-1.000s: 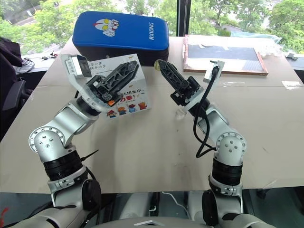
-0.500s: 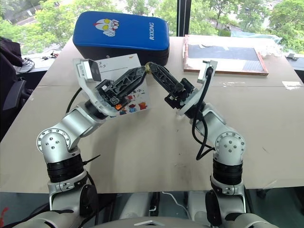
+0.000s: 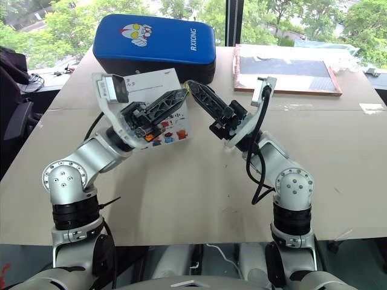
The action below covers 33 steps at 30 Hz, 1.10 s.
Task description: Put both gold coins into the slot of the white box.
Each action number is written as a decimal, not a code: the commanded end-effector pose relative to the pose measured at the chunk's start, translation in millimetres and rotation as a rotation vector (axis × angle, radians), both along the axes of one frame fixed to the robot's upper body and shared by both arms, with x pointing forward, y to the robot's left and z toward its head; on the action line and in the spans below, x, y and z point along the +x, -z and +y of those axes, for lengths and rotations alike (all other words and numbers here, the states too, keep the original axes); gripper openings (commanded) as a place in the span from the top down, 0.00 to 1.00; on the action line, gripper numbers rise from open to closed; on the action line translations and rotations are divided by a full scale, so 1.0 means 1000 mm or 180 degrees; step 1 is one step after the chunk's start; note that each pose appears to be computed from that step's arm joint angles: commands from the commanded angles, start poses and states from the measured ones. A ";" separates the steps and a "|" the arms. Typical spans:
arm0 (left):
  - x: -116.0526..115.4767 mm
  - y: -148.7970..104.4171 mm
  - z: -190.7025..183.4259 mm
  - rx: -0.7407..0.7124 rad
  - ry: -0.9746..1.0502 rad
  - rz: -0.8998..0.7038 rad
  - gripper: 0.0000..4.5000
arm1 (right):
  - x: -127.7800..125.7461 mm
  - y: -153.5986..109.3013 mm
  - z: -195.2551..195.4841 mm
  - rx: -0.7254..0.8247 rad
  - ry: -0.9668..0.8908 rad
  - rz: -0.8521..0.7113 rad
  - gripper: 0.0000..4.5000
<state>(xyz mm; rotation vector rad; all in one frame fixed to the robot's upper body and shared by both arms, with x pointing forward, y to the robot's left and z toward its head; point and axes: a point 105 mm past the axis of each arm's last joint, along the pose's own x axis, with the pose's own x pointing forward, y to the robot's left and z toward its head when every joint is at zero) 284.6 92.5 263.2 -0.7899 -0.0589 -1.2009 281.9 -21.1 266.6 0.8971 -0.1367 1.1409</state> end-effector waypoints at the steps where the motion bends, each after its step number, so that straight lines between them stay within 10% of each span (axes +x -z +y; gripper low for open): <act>1: 0.003 -0.011 0.002 -0.0068 -0.0020 -0.0121 1.00 | -0.015 -0.011 0.004 -0.0045 -0.0101 -0.0285 0.71; 6: 0.007 -0.019 0.011 0.0188 -0.0117 -0.0308 1.00 | 0.004 -0.008 -0.008 0.0033 0.0294 -0.0116 0.19; 19: 0.049 -0.052 0.099 0.2249 -0.0654 -0.1437 1.00 | 0.007 0.002 -0.026 -0.1491 0.0867 -0.1482 0.19; 33: 0.088 -0.014 0.147 0.3365 -0.0481 -0.1517 1.00 | 0.001 0.015 -0.019 -0.2191 0.0892 -0.1892 0.19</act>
